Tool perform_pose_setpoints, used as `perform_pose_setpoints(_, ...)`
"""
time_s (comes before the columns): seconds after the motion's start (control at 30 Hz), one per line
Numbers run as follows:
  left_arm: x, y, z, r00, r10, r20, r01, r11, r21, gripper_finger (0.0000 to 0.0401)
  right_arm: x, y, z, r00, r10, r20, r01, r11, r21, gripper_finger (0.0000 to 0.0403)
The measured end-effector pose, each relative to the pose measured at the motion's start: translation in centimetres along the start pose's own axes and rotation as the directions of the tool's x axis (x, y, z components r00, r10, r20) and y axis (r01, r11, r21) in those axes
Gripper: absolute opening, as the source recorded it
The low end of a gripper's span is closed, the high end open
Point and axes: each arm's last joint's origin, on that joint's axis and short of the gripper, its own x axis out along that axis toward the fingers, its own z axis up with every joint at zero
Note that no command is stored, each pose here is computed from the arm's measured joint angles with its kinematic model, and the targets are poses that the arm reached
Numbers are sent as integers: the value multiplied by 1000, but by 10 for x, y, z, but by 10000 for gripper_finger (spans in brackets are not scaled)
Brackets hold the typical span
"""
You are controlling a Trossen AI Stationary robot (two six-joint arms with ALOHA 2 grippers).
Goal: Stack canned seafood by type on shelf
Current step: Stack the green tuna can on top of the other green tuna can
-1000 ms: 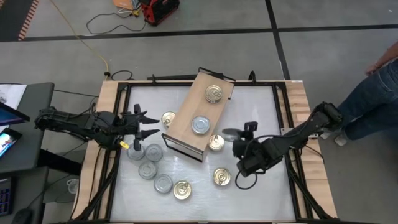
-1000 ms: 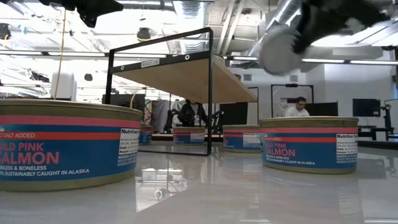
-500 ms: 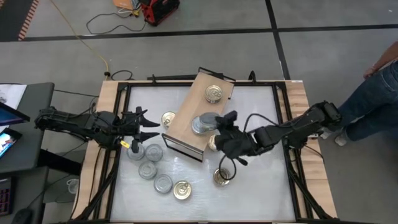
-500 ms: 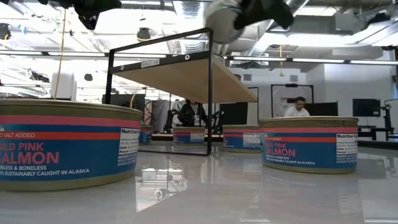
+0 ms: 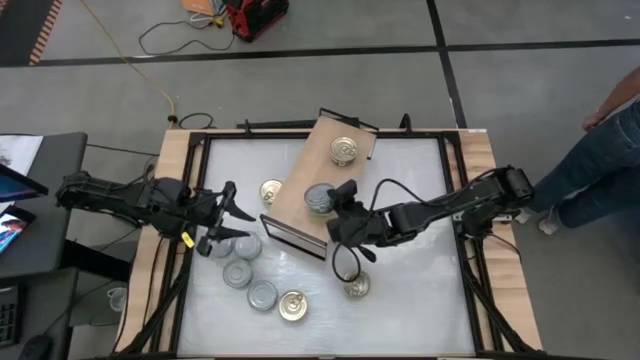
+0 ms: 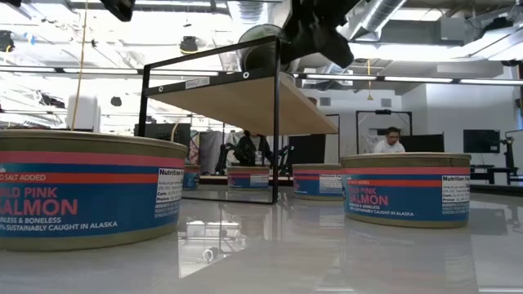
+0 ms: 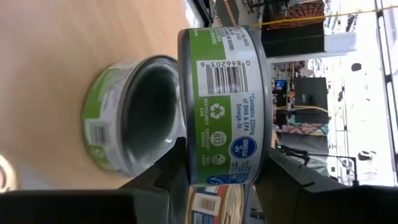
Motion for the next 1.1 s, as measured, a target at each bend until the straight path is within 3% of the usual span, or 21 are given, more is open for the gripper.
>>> perform_pose_setpoints(0.4, 0, 1, 0, 1000, 24, -4, -24, 1000, 13, 160, 8, -1, -4, 1000, 13, -14, -13, 999, 37, 182)
perform_pose_setpoints(0.8, 0, 2, -1, 996, 84, -9, -84, 996, -30, 160, 5, 0, -3, 1000, 24, -2, -24, 999, 21, 288)
perform_pose_setpoints(1.1, 0, 2, -2, 996, 84, -15, -84, 996, -31, 160, -7, -13, -1, 997, 80, -7, -80, 997, 2, 308)
